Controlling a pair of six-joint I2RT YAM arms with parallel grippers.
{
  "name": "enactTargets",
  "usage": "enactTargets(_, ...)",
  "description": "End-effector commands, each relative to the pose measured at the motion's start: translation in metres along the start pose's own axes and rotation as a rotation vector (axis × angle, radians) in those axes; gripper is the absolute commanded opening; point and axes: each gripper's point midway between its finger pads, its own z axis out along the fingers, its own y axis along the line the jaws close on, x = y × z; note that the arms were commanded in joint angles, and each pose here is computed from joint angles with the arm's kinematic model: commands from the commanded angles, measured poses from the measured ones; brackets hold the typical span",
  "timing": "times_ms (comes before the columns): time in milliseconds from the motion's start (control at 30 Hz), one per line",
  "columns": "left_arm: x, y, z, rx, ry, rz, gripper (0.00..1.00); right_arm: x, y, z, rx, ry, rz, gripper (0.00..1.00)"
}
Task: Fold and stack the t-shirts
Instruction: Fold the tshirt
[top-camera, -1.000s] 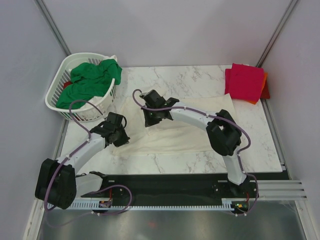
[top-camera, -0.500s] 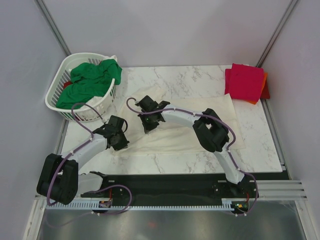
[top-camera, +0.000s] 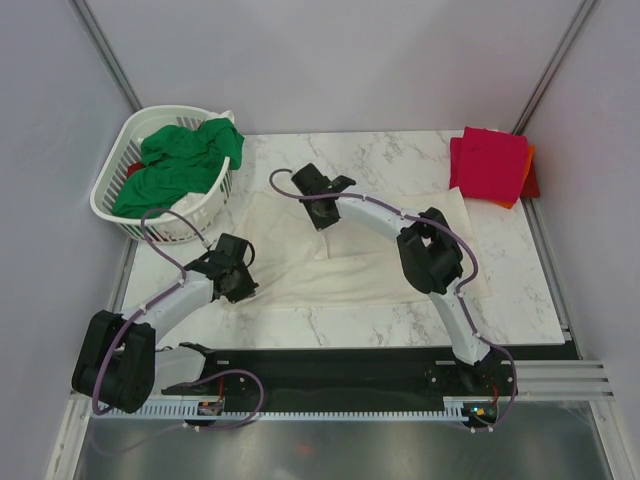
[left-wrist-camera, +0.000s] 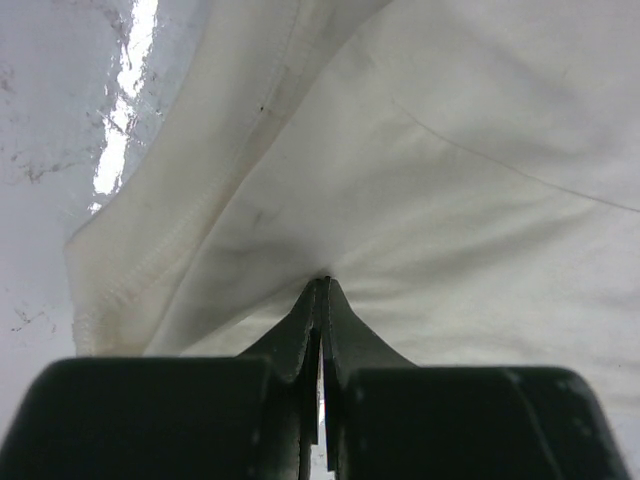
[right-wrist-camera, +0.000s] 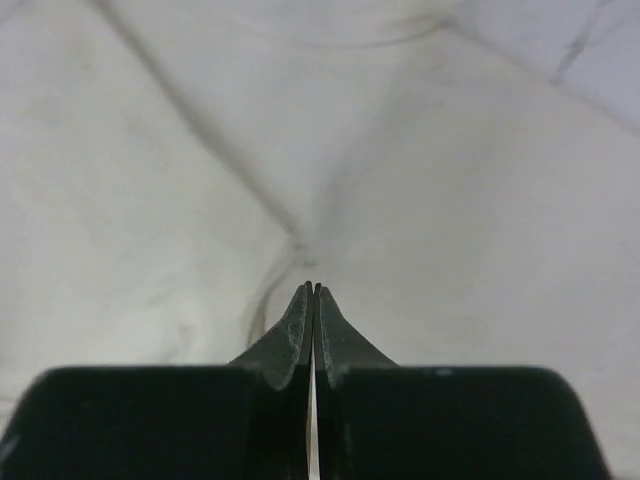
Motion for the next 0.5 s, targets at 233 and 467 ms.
enactTargets(233,-0.015,-0.002,-0.015,0.003,-0.062,0.019,0.03,-0.043,-0.113,-0.074,0.282,-0.137,0.136,0.93)
enactTargets(467,-0.047,-0.031,-0.046,0.107,-0.164,0.062,0.22,0.015,-0.141,-0.133,0.115,-0.237,0.377,0.95)
